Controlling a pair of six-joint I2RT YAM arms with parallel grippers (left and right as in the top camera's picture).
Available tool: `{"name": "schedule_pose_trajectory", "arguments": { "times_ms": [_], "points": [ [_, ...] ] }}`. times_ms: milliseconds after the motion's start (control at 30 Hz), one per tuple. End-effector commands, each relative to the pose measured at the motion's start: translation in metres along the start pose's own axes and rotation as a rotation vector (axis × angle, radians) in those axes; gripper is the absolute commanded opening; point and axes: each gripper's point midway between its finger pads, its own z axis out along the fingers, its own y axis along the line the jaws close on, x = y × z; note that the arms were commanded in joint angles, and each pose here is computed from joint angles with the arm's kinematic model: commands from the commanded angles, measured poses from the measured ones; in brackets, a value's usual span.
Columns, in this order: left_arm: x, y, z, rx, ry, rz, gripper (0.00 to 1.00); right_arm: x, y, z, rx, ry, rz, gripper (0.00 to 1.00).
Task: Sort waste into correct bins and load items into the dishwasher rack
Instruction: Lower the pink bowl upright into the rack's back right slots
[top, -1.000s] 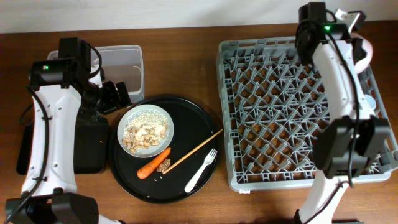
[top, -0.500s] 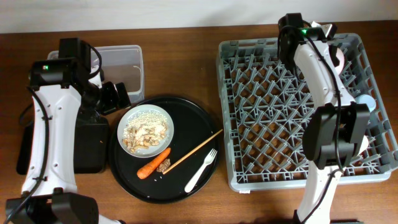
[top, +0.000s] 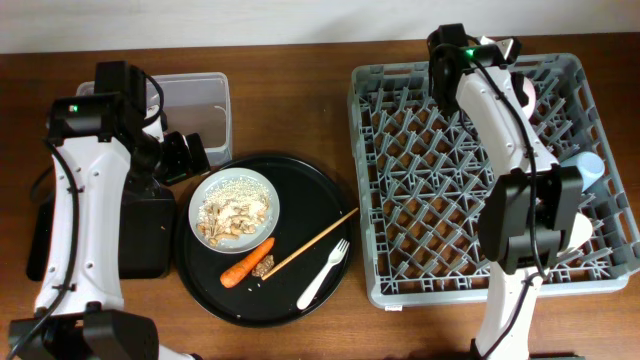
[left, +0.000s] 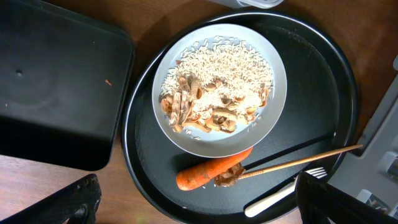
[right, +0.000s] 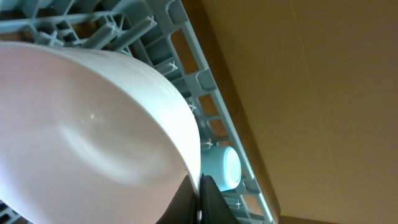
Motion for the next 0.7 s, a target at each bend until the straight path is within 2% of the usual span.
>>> {"name": "schedule_pose_trajectory", "arguments": {
  "times_ms": [0,67,133,333,500,667],
  "points": [
    [-0.002,0.003,-0.003,-0.013,-0.012,-0.007,0.99,0.001,-0.003,-0.009,0.089,-0.037,-0.011,0.04],
    [-0.002,0.003,-0.003,-0.012,-0.012,-0.001,0.99,-0.008,-0.033,-0.015,0.259,-0.105,0.000,0.04],
    [-0.002,0.003,-0.003,-0.012,-0.013,-0.001,0.99,-0.013,-0.043,-0.019,0.324,-0.135,0.000,0.04],
    [-0.005,0.002,-0.003,-0.009,-0.023,0.000,0.99,-0.003,-0.027,-0.012,0.243,-0.090,-0.015,0.04],
    [-0.005,0.002,-0.003,-0.009,-0.024,0.000,0.99,0.028,-0.008,0.003,0.259,-0.053,-0.091,0.04],
    [-0.005,0.002,-0.003,-0.009,-0.024,0.000,0.99,0.039,0.005,0.002,0.256,-0.057,-0.130,0.04]
  ]
}}
